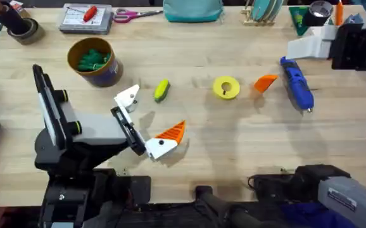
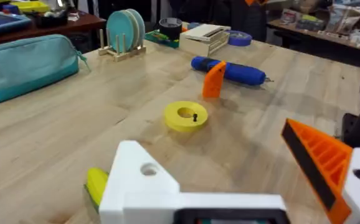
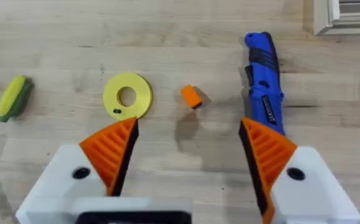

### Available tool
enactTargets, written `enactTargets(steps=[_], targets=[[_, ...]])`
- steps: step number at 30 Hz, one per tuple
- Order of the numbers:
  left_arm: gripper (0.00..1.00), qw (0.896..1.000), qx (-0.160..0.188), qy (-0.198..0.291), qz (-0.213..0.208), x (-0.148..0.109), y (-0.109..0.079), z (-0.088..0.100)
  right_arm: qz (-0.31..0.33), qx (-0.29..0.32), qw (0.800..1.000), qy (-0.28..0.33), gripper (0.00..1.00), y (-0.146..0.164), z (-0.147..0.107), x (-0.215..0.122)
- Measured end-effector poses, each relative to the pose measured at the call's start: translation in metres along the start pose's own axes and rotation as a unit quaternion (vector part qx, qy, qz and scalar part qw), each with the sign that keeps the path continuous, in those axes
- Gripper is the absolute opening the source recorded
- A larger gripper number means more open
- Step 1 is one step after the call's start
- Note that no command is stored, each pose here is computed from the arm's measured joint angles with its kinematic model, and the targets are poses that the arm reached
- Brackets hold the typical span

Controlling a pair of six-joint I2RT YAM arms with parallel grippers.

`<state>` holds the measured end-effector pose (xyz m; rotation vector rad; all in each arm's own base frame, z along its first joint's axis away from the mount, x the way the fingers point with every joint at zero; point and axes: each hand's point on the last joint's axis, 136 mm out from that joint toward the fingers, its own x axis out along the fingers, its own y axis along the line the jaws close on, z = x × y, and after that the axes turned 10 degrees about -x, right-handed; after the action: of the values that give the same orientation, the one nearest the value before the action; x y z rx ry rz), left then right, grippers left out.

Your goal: Pick up the gripper from the table and insert it into the empty holder that is missing its gripper. Then pick up a screw, insert it into the mounting hole, and use the screwdriver to tighten it. Finally, clean up the table by picking up the vegetable and placing it into the bucket.

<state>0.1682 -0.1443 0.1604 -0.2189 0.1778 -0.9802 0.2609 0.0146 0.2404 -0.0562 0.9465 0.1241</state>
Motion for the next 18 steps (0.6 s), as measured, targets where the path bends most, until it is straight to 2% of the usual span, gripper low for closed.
enactTargets(steps=[9,18], targets=[[0.986,0.999,-0.002,0.008,-0.033,0.000,-0.011,-0.003,0.000,0.000,1.000,0.000,0.997,0.000,0.000,0.000],[0.985,0.997,0.030,0.017,-0.073,-0.002,-0.025,-0.008,0.000,0.000,1.000,0.000,0.997,0.000,0.000,0.000]])
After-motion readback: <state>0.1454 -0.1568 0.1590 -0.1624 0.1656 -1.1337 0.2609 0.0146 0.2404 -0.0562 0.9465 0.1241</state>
